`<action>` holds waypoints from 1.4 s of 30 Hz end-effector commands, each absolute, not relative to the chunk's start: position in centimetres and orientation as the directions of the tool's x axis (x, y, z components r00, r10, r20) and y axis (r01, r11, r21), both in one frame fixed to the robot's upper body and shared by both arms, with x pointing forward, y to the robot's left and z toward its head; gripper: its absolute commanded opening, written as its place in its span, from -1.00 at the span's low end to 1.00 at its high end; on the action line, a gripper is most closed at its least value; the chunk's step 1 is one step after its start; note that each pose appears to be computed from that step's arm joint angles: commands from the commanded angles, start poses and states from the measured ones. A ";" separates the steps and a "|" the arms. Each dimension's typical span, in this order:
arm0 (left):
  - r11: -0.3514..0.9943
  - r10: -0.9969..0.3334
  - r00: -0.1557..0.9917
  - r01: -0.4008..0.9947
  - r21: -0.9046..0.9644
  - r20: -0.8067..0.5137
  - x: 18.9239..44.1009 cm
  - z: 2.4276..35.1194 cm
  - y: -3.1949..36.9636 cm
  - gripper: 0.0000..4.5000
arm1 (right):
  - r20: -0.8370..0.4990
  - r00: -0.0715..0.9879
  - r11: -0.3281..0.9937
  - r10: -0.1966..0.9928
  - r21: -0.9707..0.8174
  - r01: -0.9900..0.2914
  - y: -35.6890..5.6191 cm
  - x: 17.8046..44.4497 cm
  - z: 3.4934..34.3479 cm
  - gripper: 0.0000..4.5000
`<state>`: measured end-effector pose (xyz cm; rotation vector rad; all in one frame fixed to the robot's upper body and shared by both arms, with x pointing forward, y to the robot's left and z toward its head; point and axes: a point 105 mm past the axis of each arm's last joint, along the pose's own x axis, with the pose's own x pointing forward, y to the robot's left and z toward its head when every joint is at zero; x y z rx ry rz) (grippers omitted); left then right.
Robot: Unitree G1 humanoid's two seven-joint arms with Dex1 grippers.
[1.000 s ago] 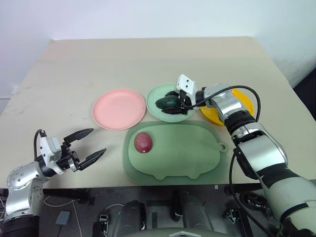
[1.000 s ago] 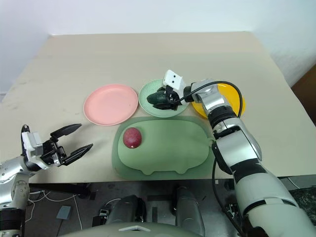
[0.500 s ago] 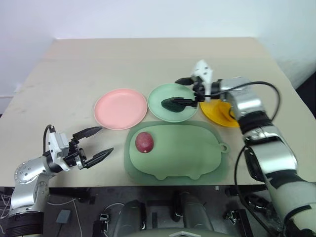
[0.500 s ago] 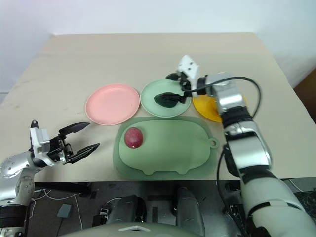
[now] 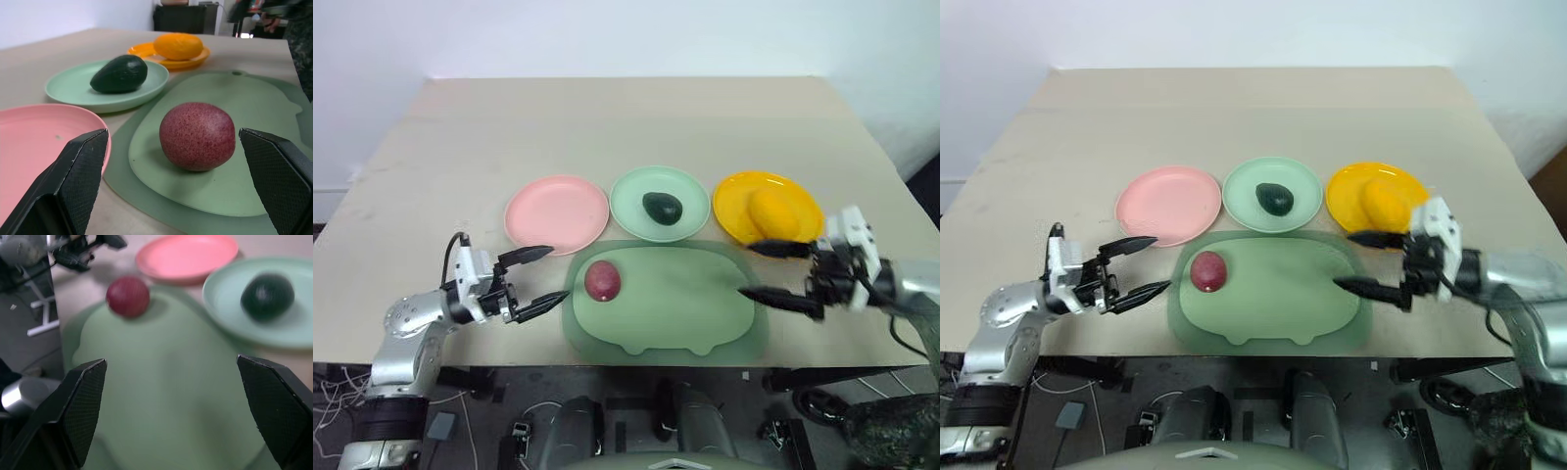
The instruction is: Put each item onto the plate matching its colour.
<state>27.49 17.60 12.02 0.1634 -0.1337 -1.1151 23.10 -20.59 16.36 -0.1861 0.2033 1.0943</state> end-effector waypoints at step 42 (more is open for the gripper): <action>0.686 -0.724 0.664 0.666 0.294 0.185 37.2 20.5 16.7 0.40 | -0.211 0.569 0.549 0.795 -0.150 -0.822 -20.5 23.1 15.8 1.00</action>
